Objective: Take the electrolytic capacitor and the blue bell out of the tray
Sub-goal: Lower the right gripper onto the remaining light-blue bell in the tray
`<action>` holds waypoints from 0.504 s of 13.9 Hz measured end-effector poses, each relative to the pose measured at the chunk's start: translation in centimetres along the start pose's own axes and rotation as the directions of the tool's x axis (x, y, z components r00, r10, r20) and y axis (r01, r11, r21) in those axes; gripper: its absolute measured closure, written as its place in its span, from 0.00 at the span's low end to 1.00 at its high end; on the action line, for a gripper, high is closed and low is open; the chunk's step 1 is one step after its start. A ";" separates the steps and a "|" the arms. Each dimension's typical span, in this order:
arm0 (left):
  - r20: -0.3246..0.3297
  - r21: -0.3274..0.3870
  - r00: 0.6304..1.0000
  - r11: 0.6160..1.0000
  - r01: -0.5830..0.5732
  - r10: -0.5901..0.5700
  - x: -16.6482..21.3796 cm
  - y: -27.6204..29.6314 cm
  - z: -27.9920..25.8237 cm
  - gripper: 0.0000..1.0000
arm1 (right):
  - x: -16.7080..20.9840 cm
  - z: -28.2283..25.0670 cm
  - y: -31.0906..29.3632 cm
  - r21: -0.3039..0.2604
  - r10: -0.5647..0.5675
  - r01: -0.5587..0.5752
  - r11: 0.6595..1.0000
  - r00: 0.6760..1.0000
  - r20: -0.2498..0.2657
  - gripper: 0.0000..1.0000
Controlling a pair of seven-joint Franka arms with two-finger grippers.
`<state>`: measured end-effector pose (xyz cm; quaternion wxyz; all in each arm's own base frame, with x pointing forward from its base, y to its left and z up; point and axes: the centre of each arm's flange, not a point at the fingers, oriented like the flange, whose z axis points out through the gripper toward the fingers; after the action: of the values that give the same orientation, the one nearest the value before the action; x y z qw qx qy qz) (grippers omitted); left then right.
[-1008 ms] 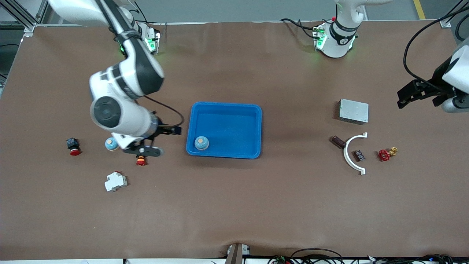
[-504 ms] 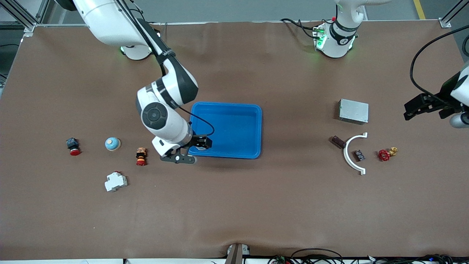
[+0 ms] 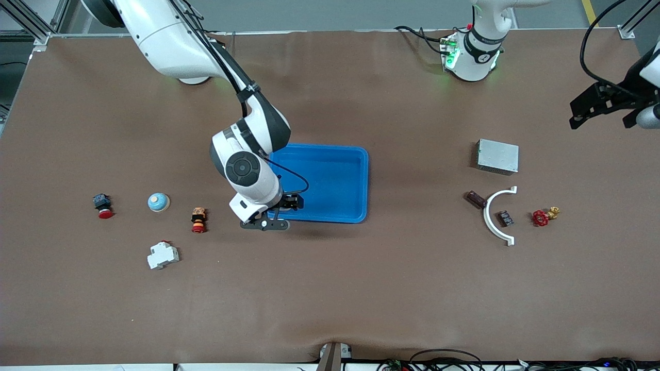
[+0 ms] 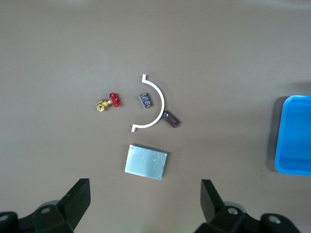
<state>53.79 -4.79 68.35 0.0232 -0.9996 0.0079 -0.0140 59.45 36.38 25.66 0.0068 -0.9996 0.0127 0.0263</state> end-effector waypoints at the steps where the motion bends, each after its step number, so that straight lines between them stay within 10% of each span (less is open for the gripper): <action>1: 0.002 0.000 1.000 1.000 0.002 -0.002 -0.1 -0.1 -0.1 0.00 | -0.3 0.6 0.0 -0.016 -0.012 0.012 1.000 1.000 0.003 0.00; 7: 0.001 0.000 1.000 1.000 -0.010 0.010 -0.3 0.6 -0.2 0.00 | -2.5 3.3 -0.6 -0.051 -0.043 0.045 0.998 0.998 0.042 0.00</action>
<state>53.50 -5.40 68.55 0.0234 -0.9996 0.0127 -0.0135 56.79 37.04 22.48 -0.0181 -0.9987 -0.0103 0.0468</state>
